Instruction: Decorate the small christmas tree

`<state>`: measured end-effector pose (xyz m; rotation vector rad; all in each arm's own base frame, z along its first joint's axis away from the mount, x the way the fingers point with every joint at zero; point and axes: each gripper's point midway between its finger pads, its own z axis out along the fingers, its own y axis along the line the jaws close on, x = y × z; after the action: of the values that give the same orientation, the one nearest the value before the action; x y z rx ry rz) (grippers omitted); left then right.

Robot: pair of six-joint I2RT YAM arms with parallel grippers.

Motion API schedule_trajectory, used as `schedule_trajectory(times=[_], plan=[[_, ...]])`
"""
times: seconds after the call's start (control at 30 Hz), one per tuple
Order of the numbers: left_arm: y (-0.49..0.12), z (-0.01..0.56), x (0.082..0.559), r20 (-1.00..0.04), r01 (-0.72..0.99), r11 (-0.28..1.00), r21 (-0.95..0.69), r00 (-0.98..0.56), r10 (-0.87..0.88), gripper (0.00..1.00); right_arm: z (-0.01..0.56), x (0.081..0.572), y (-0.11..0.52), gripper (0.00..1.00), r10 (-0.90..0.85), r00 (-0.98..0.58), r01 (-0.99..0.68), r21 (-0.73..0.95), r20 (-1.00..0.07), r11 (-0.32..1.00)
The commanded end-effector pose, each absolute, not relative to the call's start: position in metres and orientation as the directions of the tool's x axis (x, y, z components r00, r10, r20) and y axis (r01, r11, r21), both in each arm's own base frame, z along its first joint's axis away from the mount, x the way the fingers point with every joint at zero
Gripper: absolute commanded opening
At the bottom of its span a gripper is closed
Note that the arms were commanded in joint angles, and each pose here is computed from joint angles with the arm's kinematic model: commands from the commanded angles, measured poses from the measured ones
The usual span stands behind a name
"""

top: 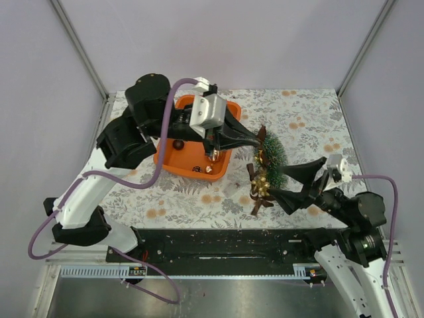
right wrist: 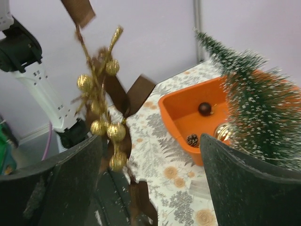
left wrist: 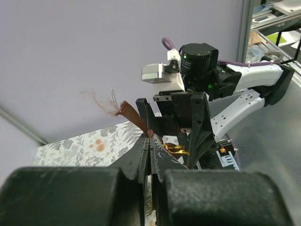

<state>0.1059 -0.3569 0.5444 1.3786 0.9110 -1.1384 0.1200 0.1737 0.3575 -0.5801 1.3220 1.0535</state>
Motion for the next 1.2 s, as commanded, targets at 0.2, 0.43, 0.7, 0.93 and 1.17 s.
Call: schedule_trajectory(times=[0.2, 0.43, 0.7, 0.93, 1.17], plan=[[-0.396, 0.562, 0.125, -0.937, 0.942, -0.051, 0.33, 0.321, -0.138, 0.0, 0.38, 0.133, 0.106, 0.93, 0.305, 0.165, -0.615, 0.144, -0.938, 0.775], [-0.422, 0.566, 0.17, -0.914, 0.925, 0.112, 0.363, 0.377, -0.147, 0.0, 0.37, 0.152, 0.096, 0.93, 0.294, 0.166, -0.535, 0.165, -0.941, 0.829], [-0.454, 0.539, 0.197, -0.934, 0.936, 0.119, 0.331, 0.343, -0.097, 0.0, 0.373, 0.172, 0.078, 0.96, 0.3, 0.217, -0.426, 0.186, -0.929, 0.886], [-0.445, 0.541, 0.248, -0.927, 0.885, 0.327, 0.333, 0.371, -0.06, 0.01, 0.376, 0.19, 0.083, 0.99, 0.313, 0.222, -0.42, 0.199, -0.924, 0.885], [-0.412, 0.52, 0.304, -0.95, 0.817, 0.5, 0.285, 0.311, 0.033, 0.04, 0.38, 0.2, 0.088, 0.99, 0.35, 0.234, -0.436, 0.223, -0.907, 0.872]])
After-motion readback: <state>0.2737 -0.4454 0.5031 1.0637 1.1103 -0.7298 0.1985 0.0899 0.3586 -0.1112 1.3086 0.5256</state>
